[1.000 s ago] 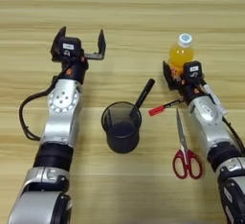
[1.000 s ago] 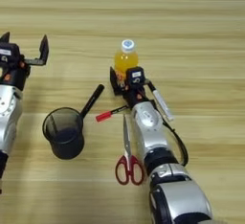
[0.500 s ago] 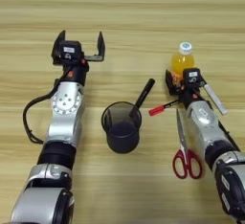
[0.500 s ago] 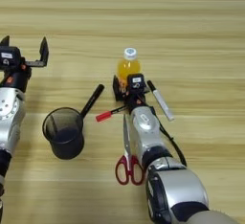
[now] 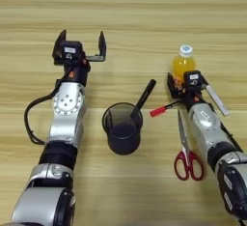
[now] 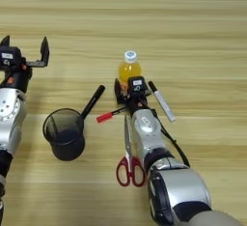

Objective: Move the objects on the table

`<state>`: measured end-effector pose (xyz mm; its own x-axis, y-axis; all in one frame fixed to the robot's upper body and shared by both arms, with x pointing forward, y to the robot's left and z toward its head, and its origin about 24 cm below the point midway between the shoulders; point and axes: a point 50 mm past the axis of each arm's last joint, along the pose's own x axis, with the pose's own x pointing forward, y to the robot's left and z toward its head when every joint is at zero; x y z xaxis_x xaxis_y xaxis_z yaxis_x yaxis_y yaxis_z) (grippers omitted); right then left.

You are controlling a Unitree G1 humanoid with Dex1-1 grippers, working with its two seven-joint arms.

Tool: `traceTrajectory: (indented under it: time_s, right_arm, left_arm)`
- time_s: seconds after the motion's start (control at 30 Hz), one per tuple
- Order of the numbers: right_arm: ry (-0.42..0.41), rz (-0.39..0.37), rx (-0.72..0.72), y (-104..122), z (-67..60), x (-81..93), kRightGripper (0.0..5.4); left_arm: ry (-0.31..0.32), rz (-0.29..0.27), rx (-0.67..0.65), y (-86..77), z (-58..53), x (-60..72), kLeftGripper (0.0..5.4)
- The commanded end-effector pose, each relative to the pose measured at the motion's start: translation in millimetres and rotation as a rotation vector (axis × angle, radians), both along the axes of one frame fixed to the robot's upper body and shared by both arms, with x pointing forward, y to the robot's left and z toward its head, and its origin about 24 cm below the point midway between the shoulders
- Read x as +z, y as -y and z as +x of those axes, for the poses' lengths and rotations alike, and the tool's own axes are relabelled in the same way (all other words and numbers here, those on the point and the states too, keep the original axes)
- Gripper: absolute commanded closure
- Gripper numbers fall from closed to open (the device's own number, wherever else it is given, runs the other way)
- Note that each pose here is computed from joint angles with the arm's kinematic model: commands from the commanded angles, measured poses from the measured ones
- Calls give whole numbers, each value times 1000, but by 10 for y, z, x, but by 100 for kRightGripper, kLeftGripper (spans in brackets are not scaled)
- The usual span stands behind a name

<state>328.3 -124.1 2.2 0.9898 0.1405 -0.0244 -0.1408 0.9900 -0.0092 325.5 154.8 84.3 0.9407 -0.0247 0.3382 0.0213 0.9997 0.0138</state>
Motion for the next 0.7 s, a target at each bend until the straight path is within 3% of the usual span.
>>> traceTrajectory:
  time_s: [0.03,0.37,0.7]
  right_arm:
    - [28,-5,-5,3,36,59,137]
    - [29,-4,-8,9,35,58,6]
    - [105,7,-27,53,45,150,2]
  left_arm:
    - [17,5,-1,22,28,44,0]
    - [17,8,0,24,31,35,0]
    - [19,14,1,40,26,31,0]
